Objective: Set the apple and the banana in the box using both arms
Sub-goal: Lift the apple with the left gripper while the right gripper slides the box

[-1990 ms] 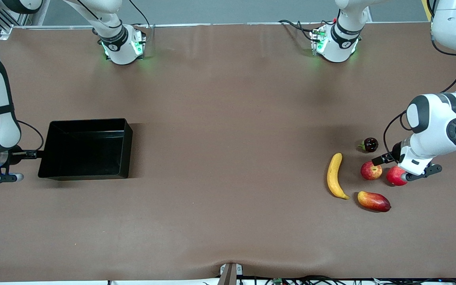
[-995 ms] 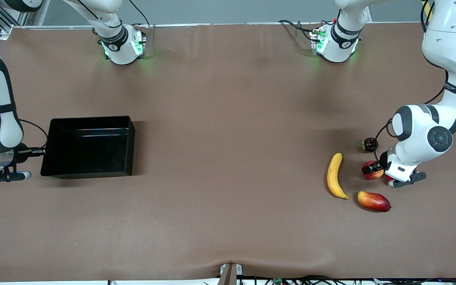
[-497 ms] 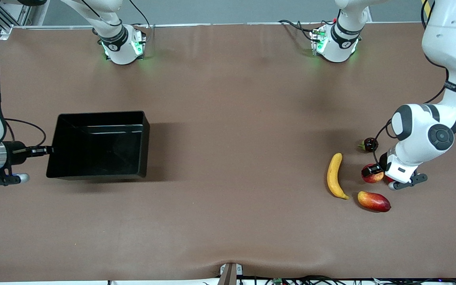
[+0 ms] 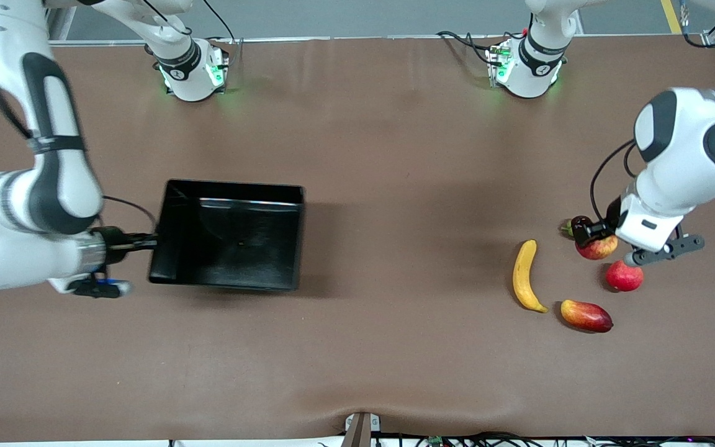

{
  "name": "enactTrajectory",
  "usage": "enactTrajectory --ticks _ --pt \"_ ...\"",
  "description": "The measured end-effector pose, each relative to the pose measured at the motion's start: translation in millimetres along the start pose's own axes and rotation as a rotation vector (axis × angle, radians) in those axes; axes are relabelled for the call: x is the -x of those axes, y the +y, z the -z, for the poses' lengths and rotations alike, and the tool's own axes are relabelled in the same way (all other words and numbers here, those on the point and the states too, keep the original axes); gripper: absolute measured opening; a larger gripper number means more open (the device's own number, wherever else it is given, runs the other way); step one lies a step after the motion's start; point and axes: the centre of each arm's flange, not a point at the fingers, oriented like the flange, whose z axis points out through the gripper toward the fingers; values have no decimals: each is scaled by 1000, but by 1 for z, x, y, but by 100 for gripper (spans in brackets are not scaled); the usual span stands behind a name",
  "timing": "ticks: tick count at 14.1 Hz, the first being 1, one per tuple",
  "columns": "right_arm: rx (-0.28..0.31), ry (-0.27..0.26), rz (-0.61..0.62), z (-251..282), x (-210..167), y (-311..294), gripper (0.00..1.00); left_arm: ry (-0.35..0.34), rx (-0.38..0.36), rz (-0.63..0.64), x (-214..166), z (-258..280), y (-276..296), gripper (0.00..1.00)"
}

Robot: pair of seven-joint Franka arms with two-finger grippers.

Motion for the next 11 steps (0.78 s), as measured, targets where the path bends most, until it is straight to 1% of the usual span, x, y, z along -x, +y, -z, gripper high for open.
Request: enactTrajectory --ticks 3,6,9,11 --pt "-2 20 -4 -33 8 -81 6 -11 -16 18 18 20 21 72" --pt "18 47 43 -73 23 -153 6 -16 -20 64 37 43 59 72" --pt "47 38 65 -109 45 -207 6 -5 -2 121 60 59 103 72" --pt "63 47 60 -141 55 -237 6 -19 21 168 80 62 137 72"
